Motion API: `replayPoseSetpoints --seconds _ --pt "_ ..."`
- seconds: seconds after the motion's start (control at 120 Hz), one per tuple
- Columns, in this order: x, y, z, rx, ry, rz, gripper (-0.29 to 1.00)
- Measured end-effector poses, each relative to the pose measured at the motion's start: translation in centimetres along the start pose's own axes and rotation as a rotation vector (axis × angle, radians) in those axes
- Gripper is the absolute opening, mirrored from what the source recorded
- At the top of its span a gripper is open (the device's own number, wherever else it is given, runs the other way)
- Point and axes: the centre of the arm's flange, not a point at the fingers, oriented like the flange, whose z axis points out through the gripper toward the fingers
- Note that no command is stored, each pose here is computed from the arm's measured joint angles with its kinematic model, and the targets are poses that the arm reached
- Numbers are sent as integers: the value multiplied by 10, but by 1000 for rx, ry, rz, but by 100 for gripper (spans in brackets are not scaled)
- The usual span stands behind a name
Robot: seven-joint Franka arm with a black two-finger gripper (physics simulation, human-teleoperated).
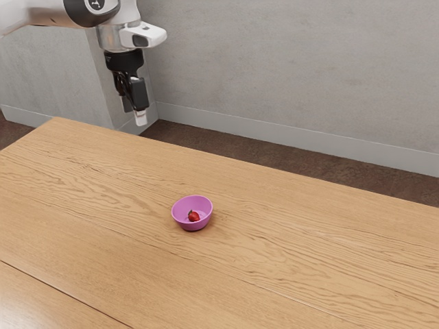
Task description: Take strawberry from the bowl
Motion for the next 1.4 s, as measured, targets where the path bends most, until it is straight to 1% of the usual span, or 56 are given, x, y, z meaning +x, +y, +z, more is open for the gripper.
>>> replayPoseSetpoints --seconds 0.1,0.15,0.183,0.25,0.275,0.3,0.333,0.383,0.425,0.467,0.517,0.558,0.608,0.642,0.708,0.775,0.833,0.9,1.033,1.258,1.4 --pt "0 -2 1 -8 2 8 70" --pt "-3 -8 2 -24 10 1 70" --pt "-8 -19 5 -51 20 -17 70" --pt "-34 -67 16 -144 57 -102 70" --pt "-43 -79 14 -163 76 -111 70" --pt "-43 -81 11 -169 90 -91 70" --pt "-30 -60 5 -147 86 -16 70" --pt "2 2 -6 -104 64 146 70" --pt "15 44 -13 -83 40 252 70" --pt "20 71 -15 -58 5 334 70" --pt "36 102 -7 20 -55 477 70" --pt "55 118 16 55 -91 600 70" --pt "68 105 62 57 -131 689 69" --pt "74 88 100 41 -150 733 69" --pt "98 58 186 -10 -179 841 69" --pt "111 43 224 1 -169 941 69" --pt "116 37 242 20 -155 1018 66" --pt "116 30 254 40 -145 1093 60" --pt "110 19 254 102 -140 1221 46" --pt "106 -4 287 109 -114 1374 31" --pt "110 -14 305 115 -89 1445 29"
